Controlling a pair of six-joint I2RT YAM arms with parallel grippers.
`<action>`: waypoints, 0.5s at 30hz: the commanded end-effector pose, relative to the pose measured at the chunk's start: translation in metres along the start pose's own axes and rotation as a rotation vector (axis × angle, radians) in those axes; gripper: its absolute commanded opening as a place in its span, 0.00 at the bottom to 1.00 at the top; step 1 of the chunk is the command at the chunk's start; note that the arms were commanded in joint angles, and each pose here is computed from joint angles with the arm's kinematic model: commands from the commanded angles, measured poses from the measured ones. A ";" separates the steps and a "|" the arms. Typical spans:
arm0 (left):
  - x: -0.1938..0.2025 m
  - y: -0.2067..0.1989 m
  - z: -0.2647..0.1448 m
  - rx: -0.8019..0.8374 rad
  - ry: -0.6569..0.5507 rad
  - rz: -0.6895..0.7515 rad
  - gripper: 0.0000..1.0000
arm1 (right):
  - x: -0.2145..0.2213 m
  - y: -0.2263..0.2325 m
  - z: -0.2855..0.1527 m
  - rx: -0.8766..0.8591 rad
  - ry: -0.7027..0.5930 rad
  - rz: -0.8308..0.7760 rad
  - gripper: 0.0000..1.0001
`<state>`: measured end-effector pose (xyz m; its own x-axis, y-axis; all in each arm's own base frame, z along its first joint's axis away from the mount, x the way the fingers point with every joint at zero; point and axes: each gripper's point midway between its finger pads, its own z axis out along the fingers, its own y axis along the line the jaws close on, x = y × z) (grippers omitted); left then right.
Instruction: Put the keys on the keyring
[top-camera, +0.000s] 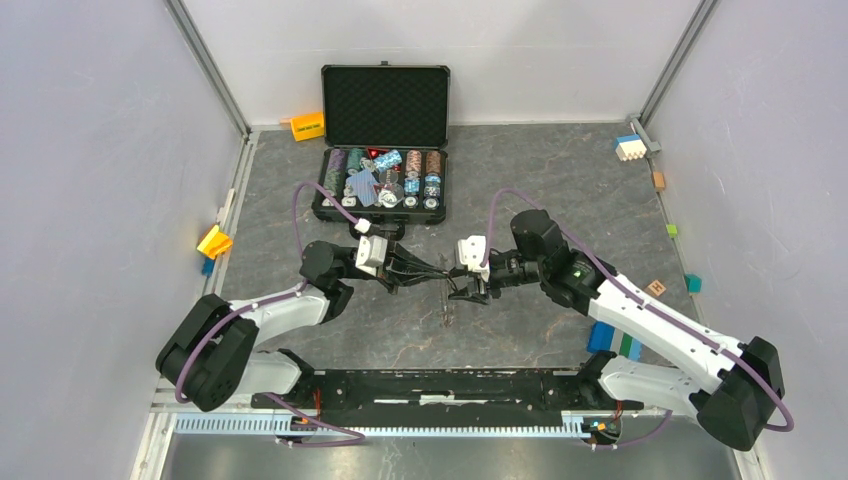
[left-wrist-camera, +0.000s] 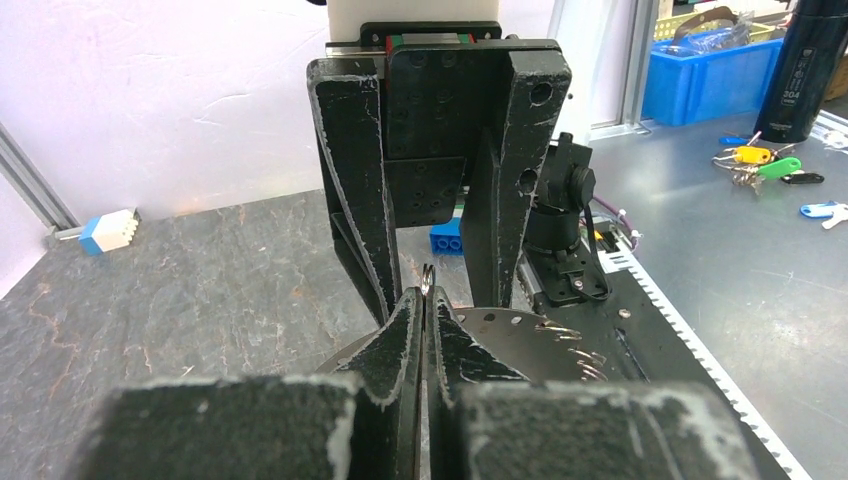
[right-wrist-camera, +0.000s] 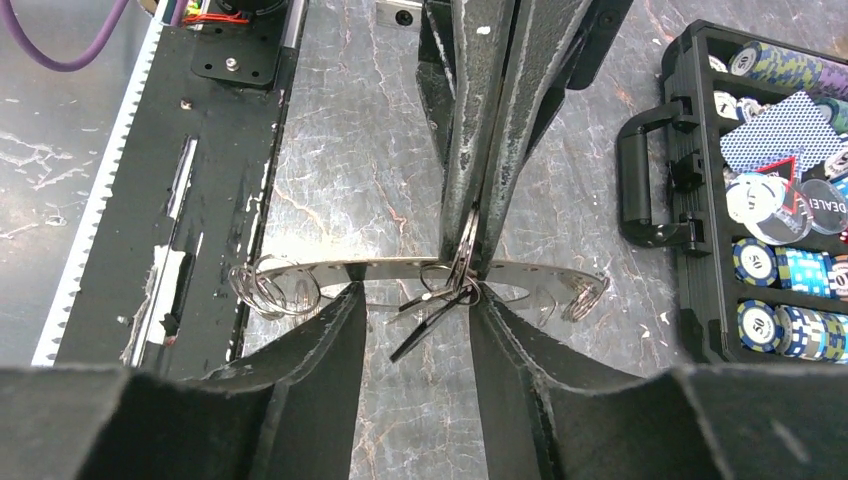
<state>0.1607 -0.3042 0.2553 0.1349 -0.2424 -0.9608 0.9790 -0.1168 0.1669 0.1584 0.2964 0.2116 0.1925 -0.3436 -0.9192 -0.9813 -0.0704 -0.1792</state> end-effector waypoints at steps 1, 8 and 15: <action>-0.015 0.002 0.002 -0.019 -0.049 0.035 0.02 | -0.007 -0.007 0.001 0.030 -0.036 -0.003 0.47; -0.014 0.003 0.002 -0.025 -0.049 0.031 0.02 | -0.005 -0.011 -0.001 0.054 -0.026 -0.001 0.34; -0.014 0.003 0.002 -0.029 -0.050 0.031 0.02 | 0.000 -0.016 -0.008 0.102 0.000 -0.013 0.17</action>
<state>0.1626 -0.3041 0.2551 0.1260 -0.2449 -0.9613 0.9826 -0.1023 0.1549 0.1690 0.2943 0.2097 0.1777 -0.3530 -0.9186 -0.9827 -0.0132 -0.1850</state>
